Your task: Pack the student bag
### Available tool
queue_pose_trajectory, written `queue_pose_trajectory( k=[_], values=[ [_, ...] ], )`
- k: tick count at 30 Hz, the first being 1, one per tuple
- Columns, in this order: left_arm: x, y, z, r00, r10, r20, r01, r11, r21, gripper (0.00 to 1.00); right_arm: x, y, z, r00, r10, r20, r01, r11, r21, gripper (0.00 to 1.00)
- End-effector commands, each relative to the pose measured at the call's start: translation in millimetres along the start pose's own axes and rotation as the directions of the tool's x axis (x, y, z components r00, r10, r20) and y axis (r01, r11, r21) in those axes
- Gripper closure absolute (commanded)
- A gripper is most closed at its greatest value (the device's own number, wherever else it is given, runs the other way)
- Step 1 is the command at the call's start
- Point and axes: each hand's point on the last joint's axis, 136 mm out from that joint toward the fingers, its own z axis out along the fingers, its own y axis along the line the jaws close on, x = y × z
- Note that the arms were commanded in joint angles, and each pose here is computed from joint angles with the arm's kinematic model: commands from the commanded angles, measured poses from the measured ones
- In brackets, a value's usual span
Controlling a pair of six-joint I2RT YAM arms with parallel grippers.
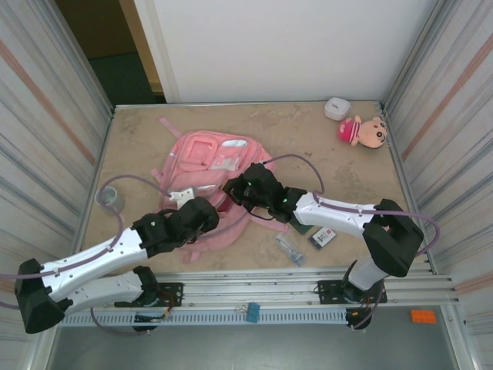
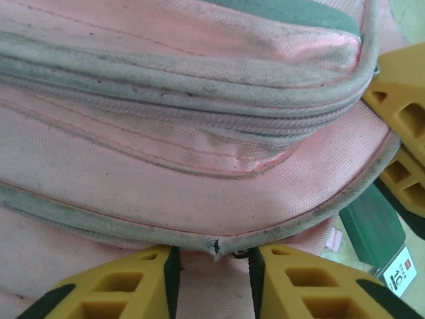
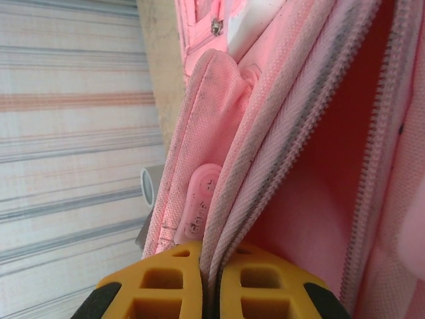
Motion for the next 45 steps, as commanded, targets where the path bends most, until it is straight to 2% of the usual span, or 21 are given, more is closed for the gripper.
queue_pose_trajectory(
  k=[1,8,14,17,24,29,33,36,40,43,45],
  values=[
    [-1.1,-8.3,2.0,0.999,-0.051,0.000,0.051,0.997,0.053,0.56,1.6,59.8,-14.1,0.999,-0.044,-0.014,0.041,0.986,-0.164,1.00],
    [0.6,-24.7,-1.8,0.997,-0.078,-0.008,0.078,0.992,0.095,0.41,0.8,63.4,-16.6,0.999,-0.044,-0.008,0.042,0.984,-0.171,1.00],
    [5.9,-10.3,9.5,0.990,-0.138,-0.007,0.138,0.990,0.017,0.40,1.2,66.6,-20.0,0.999,-0.052,-0.008,0.050,0.983,-0.177,1.00],
    [3.3,-8.4,12.9,0.986,-0.165,0.007,0.165,0.986,0.001,0.45,0.7,67.8,-22.3,0.998,-0.065,-0.004,0.063,0.983,-0.172,1.00],
    [1.1,-6.0,16.2,0.985,-0.175,-0.006,0.175,0.985,-0.003,0.68,0.3,68.0,-27.3,0.997,-0.078,-0.002,0.076,0.983,-0.169,1.00],
    [-0.9,0.1,8.7,0.986,-0.166,-0.010,0.167,0.986,0.005,0.74,-3.5,66.9,-31.8,0.996,-0.086,0.006,0.086,0.983,-0.163,1.00],
    [-4.7,20.3,-1.3,0.988,-0.156,0.006,0.156,0.987,-0.022,0.79,-5.1,68.1,-33.8,0.996,-0.091,-0.013,0.087,0.981,-0.173,1.00],
    [-7.5,30.2,-4.5,0.985,-0.174,0.012,0.174,0.985,0.008,0.81,-4.5,74.4,-36.1,0.995,-0.096,-0.034,0.087,0.977,-0.194,1.00],
    [-11.1,17.3,-7.6,0.987,-0.159,-0.001,0.159,0.981,0.110,0.77,-2.6,81.7,-36.4,0.993,-0.106,-0.049,0.093,0.974,-0.209,1.00],
    [-10.1,1.6,-9.1,0.992,-0.122,-0.025,0.124,0.978,0.169,0.65,-2.3,84.4,-35.7,0.993,-0.107,-0.049,0.094,0.972,-0.214,1.00],
    [-8.8,-2.8,-7.0,0.995,-0.092,-0.037,0.097,0.981,0.166,0.62,-2.3,85.8,-35.0,0.993,-0.106,-0.050,0.093,0.972,-0.217,1.00]
  ],
)
